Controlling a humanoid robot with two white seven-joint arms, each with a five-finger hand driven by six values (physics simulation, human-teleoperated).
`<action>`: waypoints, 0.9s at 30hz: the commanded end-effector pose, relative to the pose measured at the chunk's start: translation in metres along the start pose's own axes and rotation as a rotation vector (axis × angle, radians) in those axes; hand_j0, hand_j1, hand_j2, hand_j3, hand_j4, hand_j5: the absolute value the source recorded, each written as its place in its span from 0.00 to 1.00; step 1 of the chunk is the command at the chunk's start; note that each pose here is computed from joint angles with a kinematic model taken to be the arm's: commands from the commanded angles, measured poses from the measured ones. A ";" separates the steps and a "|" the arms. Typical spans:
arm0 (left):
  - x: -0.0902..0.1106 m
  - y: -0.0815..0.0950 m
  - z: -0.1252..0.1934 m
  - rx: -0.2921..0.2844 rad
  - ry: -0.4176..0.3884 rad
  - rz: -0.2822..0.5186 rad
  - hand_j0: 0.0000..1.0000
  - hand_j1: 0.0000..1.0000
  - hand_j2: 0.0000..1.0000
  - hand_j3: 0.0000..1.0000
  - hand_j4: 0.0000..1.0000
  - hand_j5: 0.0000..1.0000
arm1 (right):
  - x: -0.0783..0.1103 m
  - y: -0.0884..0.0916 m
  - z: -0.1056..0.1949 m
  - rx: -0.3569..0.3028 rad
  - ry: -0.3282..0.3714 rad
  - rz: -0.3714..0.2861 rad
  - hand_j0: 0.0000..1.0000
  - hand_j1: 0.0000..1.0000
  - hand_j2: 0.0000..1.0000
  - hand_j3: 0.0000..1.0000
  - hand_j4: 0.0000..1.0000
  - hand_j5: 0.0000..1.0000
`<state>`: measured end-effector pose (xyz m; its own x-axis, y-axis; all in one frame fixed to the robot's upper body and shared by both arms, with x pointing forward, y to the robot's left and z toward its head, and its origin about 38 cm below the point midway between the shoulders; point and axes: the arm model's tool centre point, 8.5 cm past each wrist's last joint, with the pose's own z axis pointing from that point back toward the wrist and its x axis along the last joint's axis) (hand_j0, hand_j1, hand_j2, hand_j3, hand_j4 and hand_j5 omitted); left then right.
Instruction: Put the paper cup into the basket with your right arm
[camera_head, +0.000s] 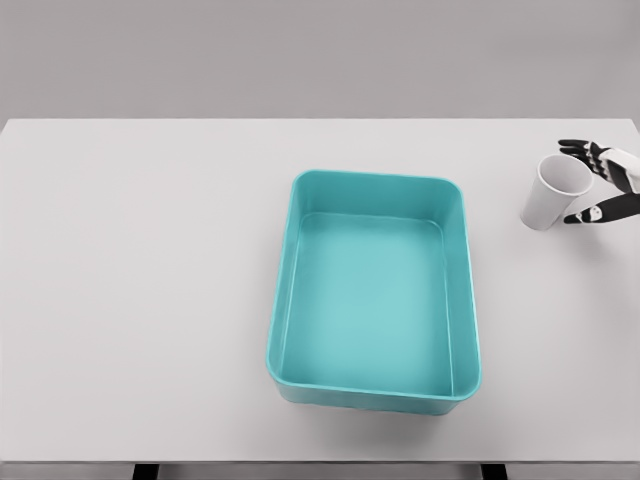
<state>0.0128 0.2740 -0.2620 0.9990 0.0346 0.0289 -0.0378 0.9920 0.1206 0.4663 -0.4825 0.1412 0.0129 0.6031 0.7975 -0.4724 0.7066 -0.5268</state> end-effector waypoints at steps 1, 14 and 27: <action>0.000 0.000 0.000 0.000 0.000 0.000 1.00 1.00 1.00 1.00 1.00 1.00 | 0.003 0.000 -0.001 0.001 -0.010 -0.001 1.00 1.00 1.00 1.00 1.00 1.00; 0.000 0.000 0.000 0.000 0.000 0.000 1.00 1.00 1.00 1.00 1.00 1.00 | 0.007 0.003 -0.005 0.008 -0.022 0.002 1.00 1.00 1.00 1.00 1.00 1.00; 0.000 0.000 0.000 0.000 0.000 0.000 1.00 1.00 1.00 1.00 1.00 1.00 | 0.012 0.009 -0.011 0.026 -0.035 0.009 1.00 1.00 1.00 1.00 1.00 1.00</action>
<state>0.0128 0.2740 -0.2620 0.9990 0.0346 0.0286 -0.0378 0.9920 0.1206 0.4714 -0.4660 0.1424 -0.0208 0.6002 0.7996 -0.4963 0.6881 -0.5293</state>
